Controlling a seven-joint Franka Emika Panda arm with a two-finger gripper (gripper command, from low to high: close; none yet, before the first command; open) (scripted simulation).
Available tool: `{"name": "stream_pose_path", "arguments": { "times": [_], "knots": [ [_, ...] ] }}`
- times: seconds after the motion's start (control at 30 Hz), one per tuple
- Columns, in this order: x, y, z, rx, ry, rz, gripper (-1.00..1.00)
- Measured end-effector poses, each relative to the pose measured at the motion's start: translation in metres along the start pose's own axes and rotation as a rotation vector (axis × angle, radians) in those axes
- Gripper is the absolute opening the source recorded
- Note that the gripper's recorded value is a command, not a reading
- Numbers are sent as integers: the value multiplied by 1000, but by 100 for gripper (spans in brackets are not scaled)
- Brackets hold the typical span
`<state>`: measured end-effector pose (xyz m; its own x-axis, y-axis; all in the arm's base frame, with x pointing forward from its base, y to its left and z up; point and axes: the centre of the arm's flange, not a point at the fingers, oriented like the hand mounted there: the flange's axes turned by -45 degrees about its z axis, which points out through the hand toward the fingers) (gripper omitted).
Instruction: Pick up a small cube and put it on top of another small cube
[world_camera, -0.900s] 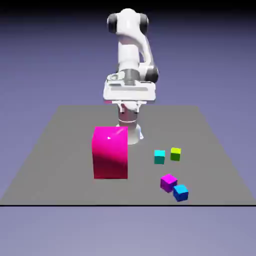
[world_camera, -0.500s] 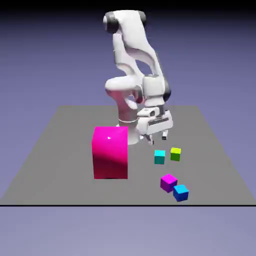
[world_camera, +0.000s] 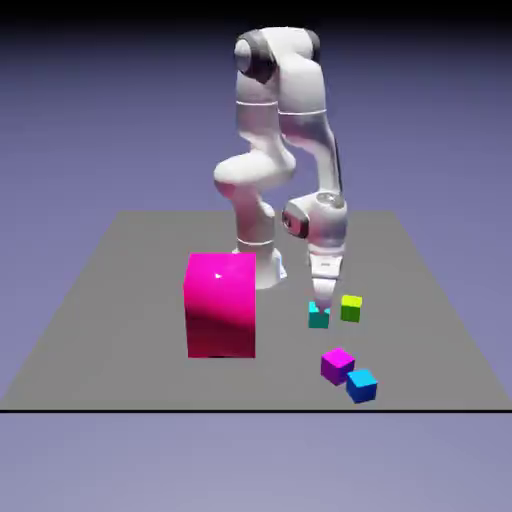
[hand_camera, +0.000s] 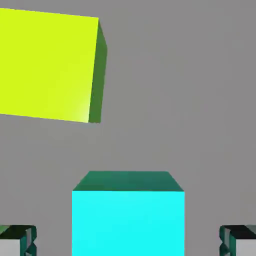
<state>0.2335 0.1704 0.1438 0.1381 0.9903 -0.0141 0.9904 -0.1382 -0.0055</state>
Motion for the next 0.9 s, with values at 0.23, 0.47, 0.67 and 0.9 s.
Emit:
{"name": "stream_pose_path", "arguments": {
  "times": [0.23, 0.47, 0.67, 0.9],
  "knots": [
    [0, 0, 4, 0, -1, 0, -100],
    [-1, -1, -43, -1, -2, 0, -100],
    [12, 34, -61, 3, -2, -24, -100],
    [34, 122, -82, 9, 0, -81, -100]
  ]
}}
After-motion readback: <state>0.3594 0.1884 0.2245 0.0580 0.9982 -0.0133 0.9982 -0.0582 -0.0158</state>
